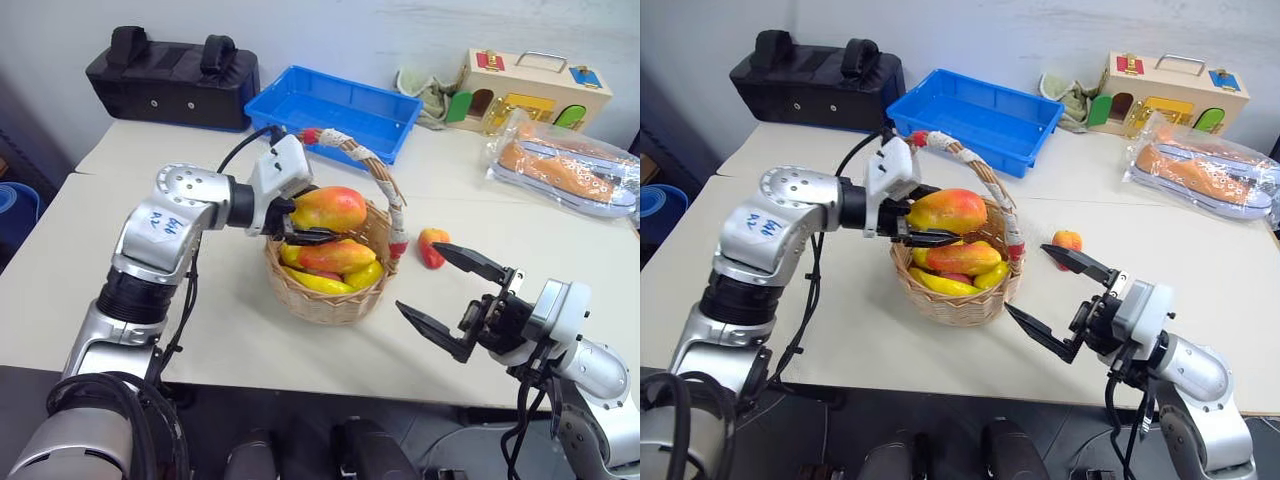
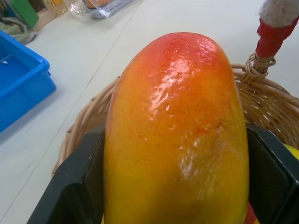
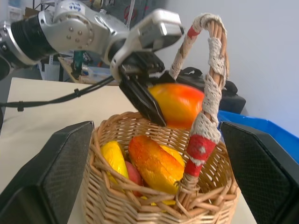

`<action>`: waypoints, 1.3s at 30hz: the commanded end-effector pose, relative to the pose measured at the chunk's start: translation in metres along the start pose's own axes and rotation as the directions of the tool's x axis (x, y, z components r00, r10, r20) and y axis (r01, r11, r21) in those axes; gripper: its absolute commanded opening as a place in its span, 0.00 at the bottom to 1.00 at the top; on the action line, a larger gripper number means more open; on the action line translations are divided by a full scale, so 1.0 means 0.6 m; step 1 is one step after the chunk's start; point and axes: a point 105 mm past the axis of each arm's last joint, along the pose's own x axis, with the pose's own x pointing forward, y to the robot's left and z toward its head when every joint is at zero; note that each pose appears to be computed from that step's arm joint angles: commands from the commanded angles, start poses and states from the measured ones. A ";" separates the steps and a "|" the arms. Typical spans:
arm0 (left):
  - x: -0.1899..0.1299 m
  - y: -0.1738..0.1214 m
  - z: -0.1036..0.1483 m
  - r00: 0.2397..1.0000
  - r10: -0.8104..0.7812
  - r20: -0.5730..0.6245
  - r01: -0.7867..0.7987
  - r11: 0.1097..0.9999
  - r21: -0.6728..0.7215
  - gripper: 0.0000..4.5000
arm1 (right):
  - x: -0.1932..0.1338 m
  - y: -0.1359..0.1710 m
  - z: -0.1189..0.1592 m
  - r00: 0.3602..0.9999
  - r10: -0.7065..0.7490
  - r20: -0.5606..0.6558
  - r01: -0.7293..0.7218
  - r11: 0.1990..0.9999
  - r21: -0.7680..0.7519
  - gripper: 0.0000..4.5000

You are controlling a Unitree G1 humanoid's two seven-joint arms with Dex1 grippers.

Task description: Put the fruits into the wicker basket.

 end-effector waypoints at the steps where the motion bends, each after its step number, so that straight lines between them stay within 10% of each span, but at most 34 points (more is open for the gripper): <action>1: 0.006 -0.011 0.017 1.000 0.013 0.019 -0.014 0.996 0.083 0.81 | 0.003 0.008 0.016 1.000 0.001 0.029 -0.001 1.000 -0.011 1.00; 5: 0.005 -0.011 0.023 0.999 0.044 0.027 -0.047 0.992 0.114 1.00 | 0.002 0.012 0.017 1.000 -0.006 0.028 0.006 1.000 -0.008 1.00; 17: -0.081 -0.043 0.014 0.995 -0.085 0.044 0.084 0.996 0.031 1.00 | -0.011 0.005 0.004 0.999 -0.017 -0.028 0.018 0.999 0.031 1.00; 23: -0.169 -0.035 -0.017 0.966 -0.060 0.253 0.061 0.998 0.002 1.00 | -0.116 -0.043 -0.026 0.954 -0.228 -0.194 0.231 0.973 -0.009 1.00; 29: -0.259 -0.040 -0.117 0.988 0.083 0.133 -0.075 0.995 -0.059 1.00 | -0.229 -0.065 -0.043 0.831 -0.460 -0.314 0.428 0.888 -0.169 1.00; 39: -0.256 -0.041 -0.104 0.965 0.146 0.218 -0.157 0.987 0.032 1.00 | -0.129 -0.143 -0.086 0.747 -0.537 -0.391 0.554 0.829 -0.080 1.00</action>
